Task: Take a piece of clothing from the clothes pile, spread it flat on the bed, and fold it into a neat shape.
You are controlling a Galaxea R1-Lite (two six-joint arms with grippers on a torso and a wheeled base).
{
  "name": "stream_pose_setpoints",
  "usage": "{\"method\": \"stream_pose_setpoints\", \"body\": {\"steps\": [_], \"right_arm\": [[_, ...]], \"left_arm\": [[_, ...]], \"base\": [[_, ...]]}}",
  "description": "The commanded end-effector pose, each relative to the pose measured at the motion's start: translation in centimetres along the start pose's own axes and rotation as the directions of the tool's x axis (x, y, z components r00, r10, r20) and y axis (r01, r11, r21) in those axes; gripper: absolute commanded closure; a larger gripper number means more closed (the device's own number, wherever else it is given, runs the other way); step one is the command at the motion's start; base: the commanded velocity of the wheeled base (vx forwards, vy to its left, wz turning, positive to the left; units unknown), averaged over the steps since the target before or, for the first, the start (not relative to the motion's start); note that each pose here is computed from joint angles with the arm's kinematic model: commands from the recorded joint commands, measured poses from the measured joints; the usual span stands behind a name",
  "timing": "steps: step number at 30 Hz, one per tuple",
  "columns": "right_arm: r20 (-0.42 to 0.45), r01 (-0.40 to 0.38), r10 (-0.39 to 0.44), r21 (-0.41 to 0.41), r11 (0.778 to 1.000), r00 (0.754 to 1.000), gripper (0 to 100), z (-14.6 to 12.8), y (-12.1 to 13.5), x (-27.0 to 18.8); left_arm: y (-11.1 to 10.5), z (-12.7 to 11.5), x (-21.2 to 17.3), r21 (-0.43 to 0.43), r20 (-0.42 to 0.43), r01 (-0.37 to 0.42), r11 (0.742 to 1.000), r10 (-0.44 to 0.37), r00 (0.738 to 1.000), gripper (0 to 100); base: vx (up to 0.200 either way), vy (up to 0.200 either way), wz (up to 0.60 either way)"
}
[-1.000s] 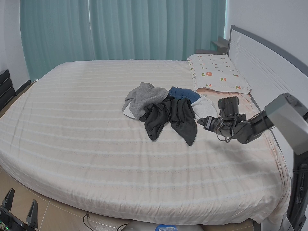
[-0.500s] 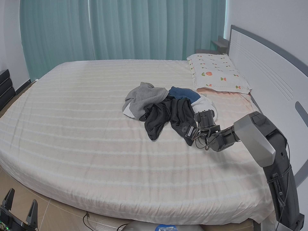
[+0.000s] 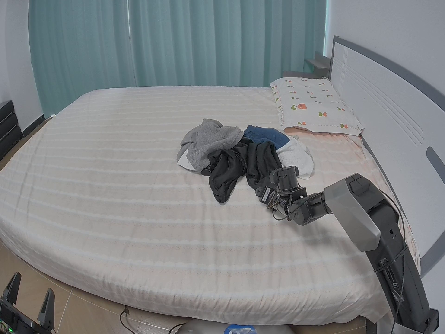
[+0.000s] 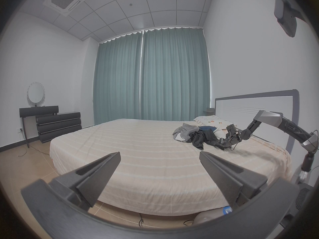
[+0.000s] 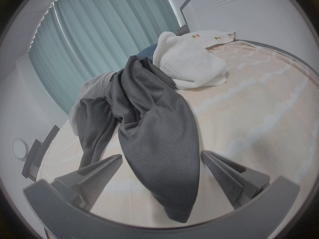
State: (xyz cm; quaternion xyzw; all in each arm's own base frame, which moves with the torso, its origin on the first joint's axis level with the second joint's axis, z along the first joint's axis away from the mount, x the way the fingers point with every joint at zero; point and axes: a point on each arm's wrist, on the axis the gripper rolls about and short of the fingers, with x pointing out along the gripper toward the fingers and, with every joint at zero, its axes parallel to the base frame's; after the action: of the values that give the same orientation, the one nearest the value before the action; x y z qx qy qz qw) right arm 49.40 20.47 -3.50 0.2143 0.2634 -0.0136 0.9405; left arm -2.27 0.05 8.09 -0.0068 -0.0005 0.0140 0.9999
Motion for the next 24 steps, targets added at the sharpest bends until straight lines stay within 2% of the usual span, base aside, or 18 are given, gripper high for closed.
{"method": "stream_pose_setpoints", "body": {"steps": [1, 6, 7, 10, 13, 16, 18, 19, 22, 24], "right_arm": [[0.005, -0.002, 0.002, 0.002, 1.000, 1.000, 100, -0.3, -0.1, 0.4], [0.014, -0.005, 0.005, 0.010, 1.000, 1.000, 100, 0.0, -0.1, 0.4], [0.018, -0.004, 0.003, 0.064, 0.998, 1.000, 100, 0.5, -0.1, 0.0], [0.006, 0.003, -0.004, 0.109, 0.994, 1.000, 100, 1.3, -0.2, -1.2], [-0.028, -0.004, 0.008, 0.118, 0.993, 1.000, 100, 1.8, -0.4, -3.3], [-0.037, -0.048, 0.053, 0.130, 0.990, 0.998, 100, 2.3, -0.6, -5.4], [-0.026, -0.103, 0.108, 0.143, 0.984, 0.994, 100, 2.8, -0.9, -8.1], [-0.026, -0.103, 0.108, 0.143, 0.984, 0.994, 100, 2.8, -0.9, -8.1], [-0.026, -0.205, 0.211, 0.146, 0.968, 0.977, 100, 3.0, -1.6, -13.1], [-0.009, -0.285, 0.289, 0.149, 0.947, 0.957, 100, 3.4, -2.0, -16.6]], "left_arm": [[0.0, -0.5, 0.0, 0.000, -0.004, -0.001, 1.000, 0.001, 1.000, 0], [0.0, -0.5, 0.0, 0.000, -0.004, -0.001, 1.000, 0.001, 1.000, 0], [0.0, -0.5, 0.0, 0.000, -0.004, -0.001, 1.000, 0.001, 1.000, 0], [0.0, -0.5, 0.0, 0.000, -0.004, -0.001, 1.000, 0.001, 1.000, 0], [0.0, -0.5, 0.0, 0.000, -0.004, -0.001, 1.000, 0.001, 1.000, 0], [0.0, -0.5, 0.0, 0.000, -0.004, -0.001, 1.000, 0.001, 1.000, 0], [0.0, -0.5, 0.0, 0.000, -0.002, -0.001, 1.000, 0.001, 1.000, 0], [0.0, -0.5, 0.0, 0.000, -0.002, -0.001, 1.000, 0.001, 1.000, 0], [0.0, -0.5, 0.0, 0.000, -0.004, -0.003, 1.000, 0.003, 1.000, 0], [0.0, -0.5, 0.0, 0.000, -0.004, -0.003, 1.000, 0.003, 1.000, 0]], "base": [[0.000, 0.000, 0.00], [0.000, 0.000, 0.00], [0.000, 0.000, 0.00], [0.000, 0.000, 0.00], [0.000, 0.000, 0.00], [0.000, 0.000, 0.00], [0.000, 0.000, 0.00], [0.000, 0.000, 0.00], [0.000, 0.000, 0.00], [0.000, 0.000, 0.00]]}}
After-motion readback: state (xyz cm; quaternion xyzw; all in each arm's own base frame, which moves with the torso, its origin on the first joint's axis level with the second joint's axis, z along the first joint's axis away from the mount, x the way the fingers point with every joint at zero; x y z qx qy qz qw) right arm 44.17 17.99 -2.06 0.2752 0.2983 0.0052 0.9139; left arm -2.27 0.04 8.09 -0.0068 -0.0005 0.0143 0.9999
